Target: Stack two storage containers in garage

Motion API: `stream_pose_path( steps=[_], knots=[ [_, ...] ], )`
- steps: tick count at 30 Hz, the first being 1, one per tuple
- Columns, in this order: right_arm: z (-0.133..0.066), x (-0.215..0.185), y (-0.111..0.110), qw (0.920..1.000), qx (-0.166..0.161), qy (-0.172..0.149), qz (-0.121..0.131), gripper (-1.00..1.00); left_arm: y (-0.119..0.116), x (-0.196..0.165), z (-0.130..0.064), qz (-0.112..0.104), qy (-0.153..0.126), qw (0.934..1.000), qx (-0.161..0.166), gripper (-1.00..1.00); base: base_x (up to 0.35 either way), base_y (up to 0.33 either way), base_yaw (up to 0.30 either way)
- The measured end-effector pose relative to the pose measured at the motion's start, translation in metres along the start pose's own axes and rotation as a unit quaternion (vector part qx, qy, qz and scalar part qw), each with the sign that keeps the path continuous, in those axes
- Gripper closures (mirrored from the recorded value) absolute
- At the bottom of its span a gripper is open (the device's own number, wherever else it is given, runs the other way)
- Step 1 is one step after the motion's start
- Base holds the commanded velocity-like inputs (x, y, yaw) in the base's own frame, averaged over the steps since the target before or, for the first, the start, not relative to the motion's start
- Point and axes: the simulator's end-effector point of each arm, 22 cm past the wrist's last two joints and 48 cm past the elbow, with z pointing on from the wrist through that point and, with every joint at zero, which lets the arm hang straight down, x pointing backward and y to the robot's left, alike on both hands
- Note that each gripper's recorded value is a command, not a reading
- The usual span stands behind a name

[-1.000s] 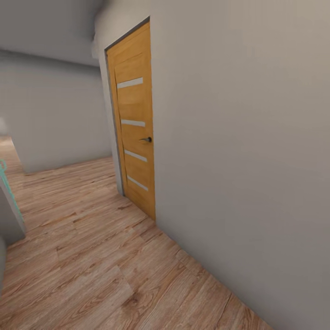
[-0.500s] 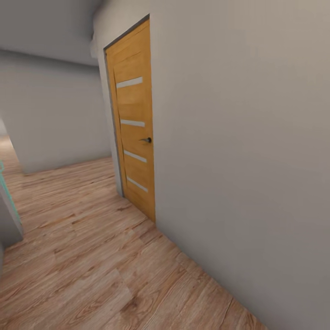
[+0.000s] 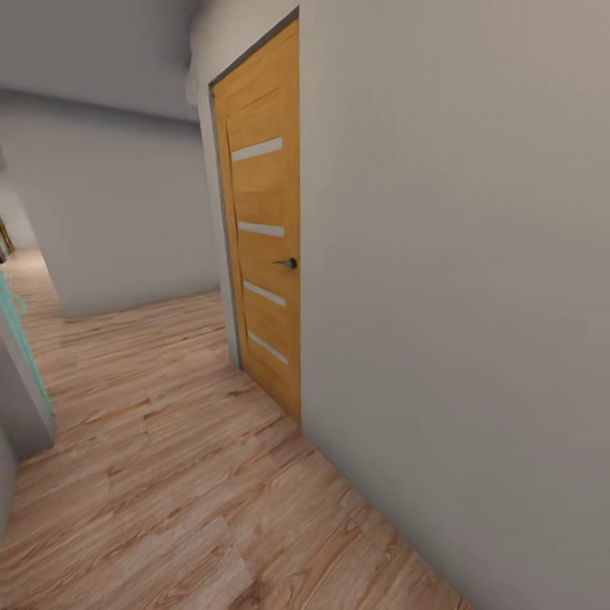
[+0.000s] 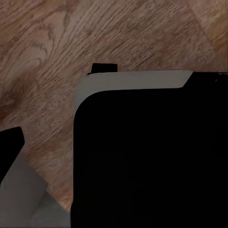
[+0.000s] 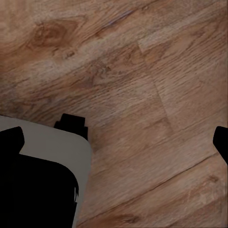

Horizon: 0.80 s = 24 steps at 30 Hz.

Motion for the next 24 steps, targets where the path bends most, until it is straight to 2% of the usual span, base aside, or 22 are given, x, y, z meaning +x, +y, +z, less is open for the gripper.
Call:
stream_pose_path(
  steps=[24],
  knots=[
    [-0.0001, 0.0024, 0.0017, 1.0000, -0.001, 0.004, 0.001, -1.00, 0.0001, -0.0001, 0.0000, 0.000, 0.000, 1.0000, 0.000, -1.00, 0.323, 0.000, 0.291]
  ],
)
